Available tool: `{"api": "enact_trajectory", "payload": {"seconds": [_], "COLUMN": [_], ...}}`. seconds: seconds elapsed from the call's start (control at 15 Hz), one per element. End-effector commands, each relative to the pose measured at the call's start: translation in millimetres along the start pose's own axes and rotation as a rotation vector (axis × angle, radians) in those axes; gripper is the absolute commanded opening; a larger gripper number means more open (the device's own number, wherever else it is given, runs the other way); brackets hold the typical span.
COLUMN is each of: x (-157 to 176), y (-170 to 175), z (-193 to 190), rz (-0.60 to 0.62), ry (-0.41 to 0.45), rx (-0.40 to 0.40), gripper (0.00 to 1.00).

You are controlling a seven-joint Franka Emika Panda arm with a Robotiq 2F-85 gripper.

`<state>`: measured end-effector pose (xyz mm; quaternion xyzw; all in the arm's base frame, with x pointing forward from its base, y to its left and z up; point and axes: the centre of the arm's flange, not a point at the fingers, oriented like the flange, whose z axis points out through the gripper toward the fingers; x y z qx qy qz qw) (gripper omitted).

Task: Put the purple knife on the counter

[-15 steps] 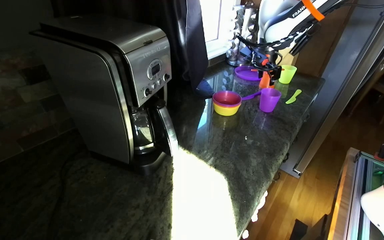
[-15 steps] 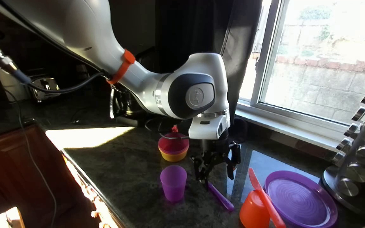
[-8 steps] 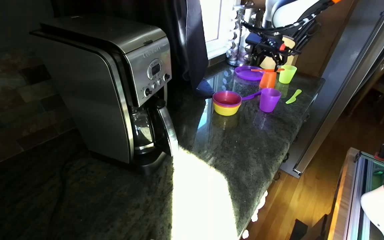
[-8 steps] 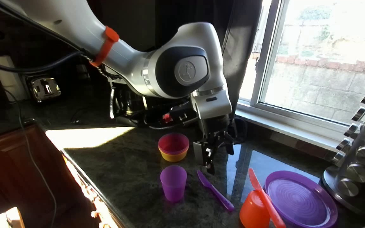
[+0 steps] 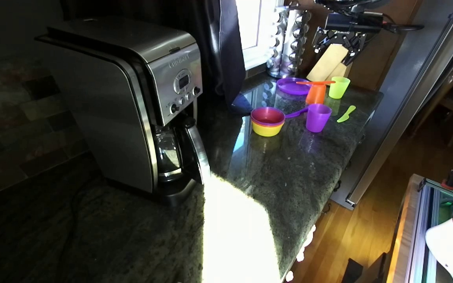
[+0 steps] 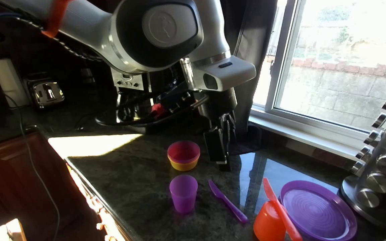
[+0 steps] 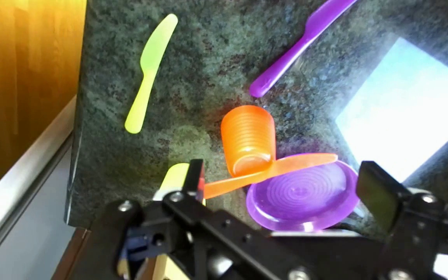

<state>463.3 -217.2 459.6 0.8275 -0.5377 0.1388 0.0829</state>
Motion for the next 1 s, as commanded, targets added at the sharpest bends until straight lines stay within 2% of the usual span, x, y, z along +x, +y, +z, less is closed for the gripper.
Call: {"api": "enact_trajectory", "payload": {"seconds": [0.0, 0.73, 0.8, 0.93], "x": [-10.9, -39.9, -31.8, -32.4], "y": [24.4, 5.1, -2.1, -2.8], "z": [-15.7, -16.2, -17.6, -17.3], "rz": [-0.199, -0.813, -0.725, -0.737], "ry": [-0.015, -0.030, -0.022, -0.023], "rx": [0.043, 0.126, 0.086, 0.087], "gripper": [1.00, 1.00, 1.00, 1.00]}}
